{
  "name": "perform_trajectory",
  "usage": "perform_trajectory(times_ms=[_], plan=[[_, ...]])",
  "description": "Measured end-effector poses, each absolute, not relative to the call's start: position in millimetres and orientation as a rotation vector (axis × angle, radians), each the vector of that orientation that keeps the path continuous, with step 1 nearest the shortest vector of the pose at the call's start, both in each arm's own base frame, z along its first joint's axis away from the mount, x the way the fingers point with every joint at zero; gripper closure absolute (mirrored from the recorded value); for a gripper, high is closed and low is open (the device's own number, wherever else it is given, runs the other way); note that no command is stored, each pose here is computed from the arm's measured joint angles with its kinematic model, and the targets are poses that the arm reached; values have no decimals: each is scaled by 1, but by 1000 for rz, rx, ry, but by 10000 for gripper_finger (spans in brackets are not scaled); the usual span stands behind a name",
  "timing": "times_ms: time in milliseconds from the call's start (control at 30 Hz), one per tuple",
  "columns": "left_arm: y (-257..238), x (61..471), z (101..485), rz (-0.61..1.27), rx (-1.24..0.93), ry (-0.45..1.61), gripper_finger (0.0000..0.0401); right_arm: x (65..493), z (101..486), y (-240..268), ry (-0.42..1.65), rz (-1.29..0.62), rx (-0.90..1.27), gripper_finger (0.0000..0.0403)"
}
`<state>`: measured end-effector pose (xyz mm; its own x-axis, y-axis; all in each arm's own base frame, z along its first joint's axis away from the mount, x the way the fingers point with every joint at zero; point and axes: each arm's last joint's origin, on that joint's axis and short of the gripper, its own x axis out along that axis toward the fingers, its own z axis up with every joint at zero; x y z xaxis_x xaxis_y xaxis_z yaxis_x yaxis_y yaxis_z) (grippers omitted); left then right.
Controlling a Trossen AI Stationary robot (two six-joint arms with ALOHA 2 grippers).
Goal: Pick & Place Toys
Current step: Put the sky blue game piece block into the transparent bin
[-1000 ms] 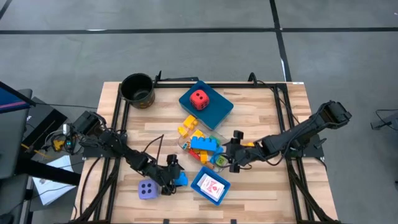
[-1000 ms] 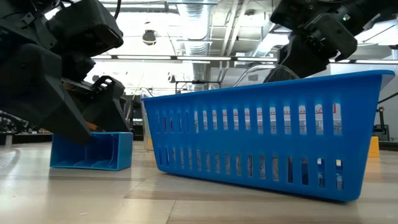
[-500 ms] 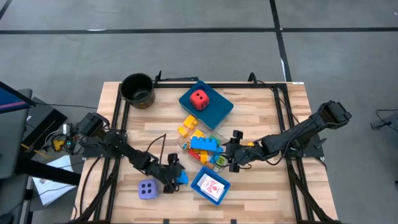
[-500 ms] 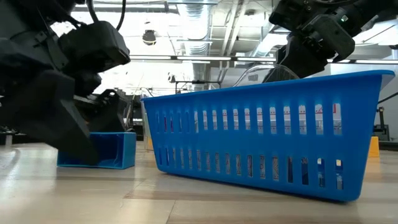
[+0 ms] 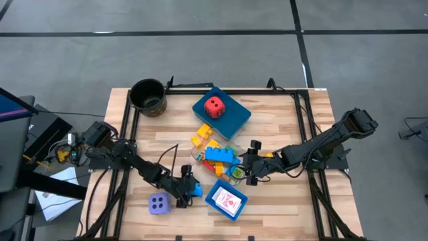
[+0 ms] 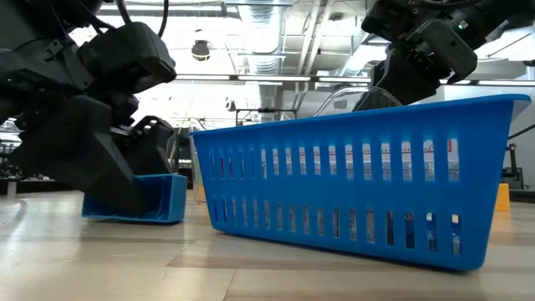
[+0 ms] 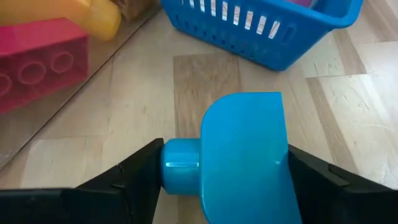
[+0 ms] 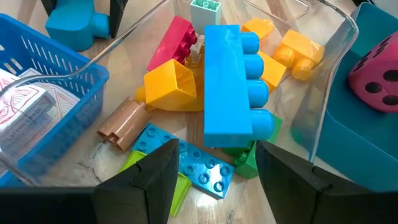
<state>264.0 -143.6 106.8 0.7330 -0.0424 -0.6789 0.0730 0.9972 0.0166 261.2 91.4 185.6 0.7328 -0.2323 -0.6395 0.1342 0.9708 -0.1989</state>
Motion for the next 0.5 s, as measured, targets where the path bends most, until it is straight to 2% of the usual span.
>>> perform_trajectory(times_ms=[233, 500], plan=[[-144, 263, 111, -83, 82, 734, 149, 261, 186, 91, 721, -202, -143, 198], [-148, 259, 148, -147, 120, 593, 148, 261, 186, 92, 721, -202, -143, 198]])
